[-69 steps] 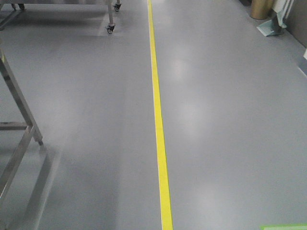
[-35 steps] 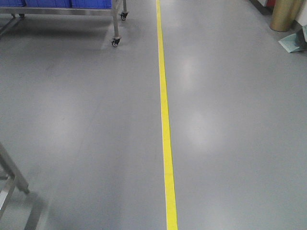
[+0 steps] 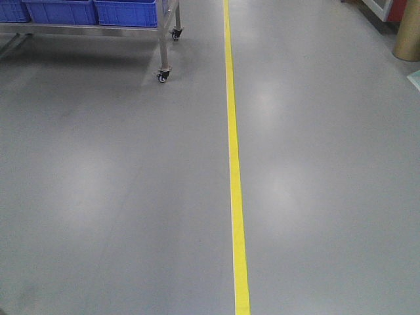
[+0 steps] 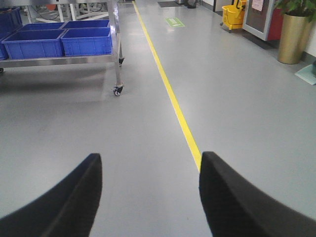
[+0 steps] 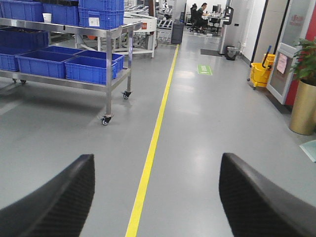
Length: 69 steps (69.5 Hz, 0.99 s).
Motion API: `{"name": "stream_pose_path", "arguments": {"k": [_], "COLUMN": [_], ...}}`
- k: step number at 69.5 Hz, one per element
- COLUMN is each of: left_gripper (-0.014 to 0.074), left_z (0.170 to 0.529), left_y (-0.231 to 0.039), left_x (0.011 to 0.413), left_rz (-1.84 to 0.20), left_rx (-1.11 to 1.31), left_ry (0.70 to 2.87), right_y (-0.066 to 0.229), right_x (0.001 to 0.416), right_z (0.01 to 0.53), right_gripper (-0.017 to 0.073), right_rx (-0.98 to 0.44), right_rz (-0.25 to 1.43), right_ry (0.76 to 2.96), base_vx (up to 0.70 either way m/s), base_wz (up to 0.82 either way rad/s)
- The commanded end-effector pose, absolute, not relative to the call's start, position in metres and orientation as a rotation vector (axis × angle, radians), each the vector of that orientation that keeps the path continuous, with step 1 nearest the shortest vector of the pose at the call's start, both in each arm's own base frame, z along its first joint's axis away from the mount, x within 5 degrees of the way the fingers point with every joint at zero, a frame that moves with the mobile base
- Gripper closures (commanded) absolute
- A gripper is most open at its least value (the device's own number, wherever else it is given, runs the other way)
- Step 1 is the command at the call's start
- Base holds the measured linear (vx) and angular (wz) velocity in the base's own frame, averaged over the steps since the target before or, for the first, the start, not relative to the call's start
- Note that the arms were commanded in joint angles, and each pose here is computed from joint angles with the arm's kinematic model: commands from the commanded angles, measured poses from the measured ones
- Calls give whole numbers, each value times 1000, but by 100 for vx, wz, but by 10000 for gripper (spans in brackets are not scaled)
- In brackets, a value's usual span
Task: Move and align brake pads A on conveyor
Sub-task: 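Drive along the yellow floor line past the blue bin racks, then turn and drive up to the steel table with two brake pads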
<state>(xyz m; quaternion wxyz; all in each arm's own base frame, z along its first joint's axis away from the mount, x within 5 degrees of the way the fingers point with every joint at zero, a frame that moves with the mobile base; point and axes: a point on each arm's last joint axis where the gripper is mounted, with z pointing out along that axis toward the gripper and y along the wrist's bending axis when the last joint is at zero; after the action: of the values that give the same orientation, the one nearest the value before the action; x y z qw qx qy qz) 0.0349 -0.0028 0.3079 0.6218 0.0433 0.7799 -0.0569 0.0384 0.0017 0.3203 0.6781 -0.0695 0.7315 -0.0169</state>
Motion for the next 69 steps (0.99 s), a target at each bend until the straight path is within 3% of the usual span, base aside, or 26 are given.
{"name": "stream_pose_path", "arguments": {"k": [1,41,69], "left_gripper": [186,186,186], "left_z": [321,321,321], "left_y": [-4,-4,-4], "left_x": [37,37,37], "left_rz": [-146,-146,-146], "left_rx": [97,97,98], "left_ry": [1718,1718,1718], "right_y": [2,2,2], "right_x": [39,39,39], "right_z": [334,334,334], "right_gripper": [52,52,52], "right_rx": [-157,-157,-157], "right_rz": [-54,-54,-54], "right_ry": [1558,1558,1558], "base_vx": [56,41,21], "base_wz": [10,17,81]}}
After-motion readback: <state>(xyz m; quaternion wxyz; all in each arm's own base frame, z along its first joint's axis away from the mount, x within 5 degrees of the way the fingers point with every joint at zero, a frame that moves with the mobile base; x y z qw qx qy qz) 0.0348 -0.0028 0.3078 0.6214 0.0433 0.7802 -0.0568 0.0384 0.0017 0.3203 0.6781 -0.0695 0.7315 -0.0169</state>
